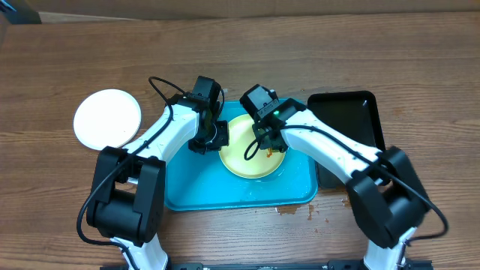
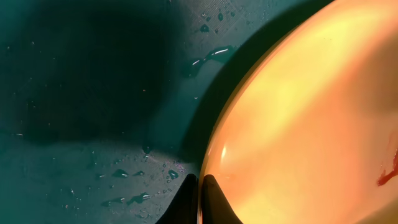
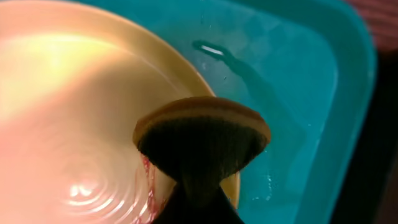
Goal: Clean dirty plates on tray and stack at the side
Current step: 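Scrub the yellow plate surface with the sponge in the right gripper, then return the sponge to the basin, release it, raise the right arm, then lift the yellow plate with the left gripper and tilt it over the basin, then carry the yellow plate left and stack it on the white plates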
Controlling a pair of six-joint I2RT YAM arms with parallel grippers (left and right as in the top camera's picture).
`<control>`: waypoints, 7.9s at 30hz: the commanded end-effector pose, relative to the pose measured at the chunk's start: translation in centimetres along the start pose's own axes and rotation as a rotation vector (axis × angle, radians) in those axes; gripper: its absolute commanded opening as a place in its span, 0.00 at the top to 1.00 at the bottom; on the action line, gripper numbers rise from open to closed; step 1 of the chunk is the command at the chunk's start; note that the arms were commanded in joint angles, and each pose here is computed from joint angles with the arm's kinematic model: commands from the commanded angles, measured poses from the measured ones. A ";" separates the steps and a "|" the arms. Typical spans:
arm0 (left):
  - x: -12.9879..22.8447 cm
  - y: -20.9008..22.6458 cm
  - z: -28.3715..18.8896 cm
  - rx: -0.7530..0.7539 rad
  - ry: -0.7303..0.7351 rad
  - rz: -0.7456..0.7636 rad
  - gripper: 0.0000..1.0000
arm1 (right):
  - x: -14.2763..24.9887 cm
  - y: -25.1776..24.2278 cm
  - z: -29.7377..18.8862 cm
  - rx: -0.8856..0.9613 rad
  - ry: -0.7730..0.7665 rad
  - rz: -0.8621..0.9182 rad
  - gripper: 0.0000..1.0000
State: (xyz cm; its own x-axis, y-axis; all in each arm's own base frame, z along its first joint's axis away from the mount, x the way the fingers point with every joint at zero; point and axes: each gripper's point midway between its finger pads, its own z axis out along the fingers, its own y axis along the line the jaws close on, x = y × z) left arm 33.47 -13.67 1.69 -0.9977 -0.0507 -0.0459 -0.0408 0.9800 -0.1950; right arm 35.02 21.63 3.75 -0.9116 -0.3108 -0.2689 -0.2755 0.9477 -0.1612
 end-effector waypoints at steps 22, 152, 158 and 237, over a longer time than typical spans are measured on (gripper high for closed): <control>0.2 -0.2 0.2 -0.004 0.007 0.008 0.96 | 2.5 2.8 2.7 -0.196 0.167 0.025 0.96; -1.2 -0.5 -1.9 -0.099 -0.047 0.113 0.96 | 5.5 -41.7 -5.9 0.077 -0.001 0.971 0.00; -4.5 -2.0 -7.3 -0.059 -0.125 0.151 0.96 | 5.5 -41.7 -5.9 0.077 -0.001 0.971 0.00; -7.1 -24.9 -16.1 0.102 -0.755 0.456 0.96 | 5.5 -41.7 -5.9 0.077 -0.001 0.971 0.00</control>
State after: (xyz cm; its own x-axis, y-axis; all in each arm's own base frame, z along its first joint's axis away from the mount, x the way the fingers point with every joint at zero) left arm 40.04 -34.59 22.21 -0.4666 0.4354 -0.7698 0.3922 0.8820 0.2611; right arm 39.57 -18.91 13.63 -0.7424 0.6029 -0.2921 0.6137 0.7869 0.0645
